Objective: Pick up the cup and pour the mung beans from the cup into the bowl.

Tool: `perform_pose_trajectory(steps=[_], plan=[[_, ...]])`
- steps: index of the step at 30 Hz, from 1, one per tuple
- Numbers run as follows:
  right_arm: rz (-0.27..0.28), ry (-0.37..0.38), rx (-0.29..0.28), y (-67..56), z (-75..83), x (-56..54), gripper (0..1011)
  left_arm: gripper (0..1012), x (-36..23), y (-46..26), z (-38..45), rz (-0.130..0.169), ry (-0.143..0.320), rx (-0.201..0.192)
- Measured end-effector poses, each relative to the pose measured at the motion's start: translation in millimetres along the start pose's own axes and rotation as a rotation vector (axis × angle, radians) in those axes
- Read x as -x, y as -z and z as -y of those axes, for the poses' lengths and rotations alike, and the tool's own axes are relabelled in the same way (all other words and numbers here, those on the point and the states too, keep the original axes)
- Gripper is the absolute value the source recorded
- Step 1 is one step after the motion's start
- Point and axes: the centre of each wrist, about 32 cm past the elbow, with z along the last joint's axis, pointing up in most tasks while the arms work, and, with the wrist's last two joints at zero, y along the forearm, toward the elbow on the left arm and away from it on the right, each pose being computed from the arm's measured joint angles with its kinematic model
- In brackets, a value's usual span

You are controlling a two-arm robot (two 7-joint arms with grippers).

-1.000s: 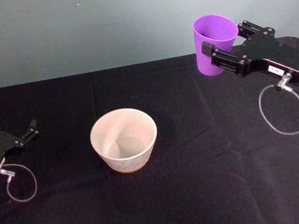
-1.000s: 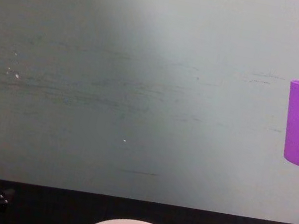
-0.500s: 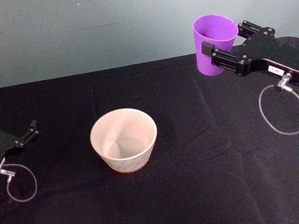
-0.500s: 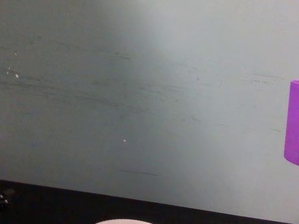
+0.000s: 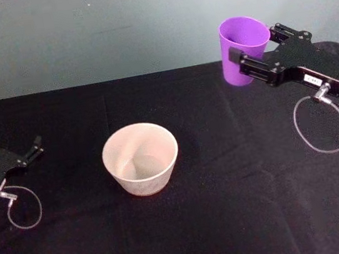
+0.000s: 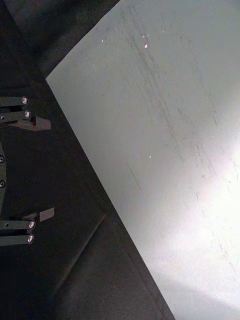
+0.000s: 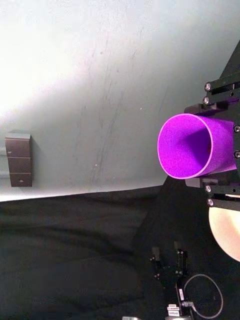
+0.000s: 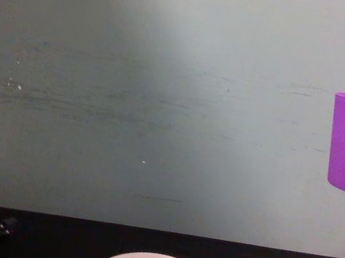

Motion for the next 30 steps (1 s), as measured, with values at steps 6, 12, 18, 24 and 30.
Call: perform_pose_trajectory(steps=[6, 12, 18, 24, 30], plan=[[0.000, 0.000, 0.000, 0.0, 0.0, 0.0, 720, 1000, 0.0, 0.0, 0.0, 0.000, 0.000, 0.000], [0.000, 0.000, 0.000, 0.0, 0.0, 0.0, 720, 1000, 0.0, 0.0, 0.0, 0.000, 0.000, 0.000], [0.000, 0.000, 0.000, 0.0, 0.0, 0.0, 721, 1000, 0.0, 0.0, 0.0, 0.000, 0.000, 0.000], [0.000, 0.000, 0.000, 0.0, 0.0, 0.0, 720, 1000, 0.0, 0.0, 0.0, 0.000, 0.000, 0.000], [0.000, 0.000, 0.000, 0.0, 0.0, 0.0, 720, 1000, 0.0, 0.0, 0.0, 0.000, 0.000, 0.000]])
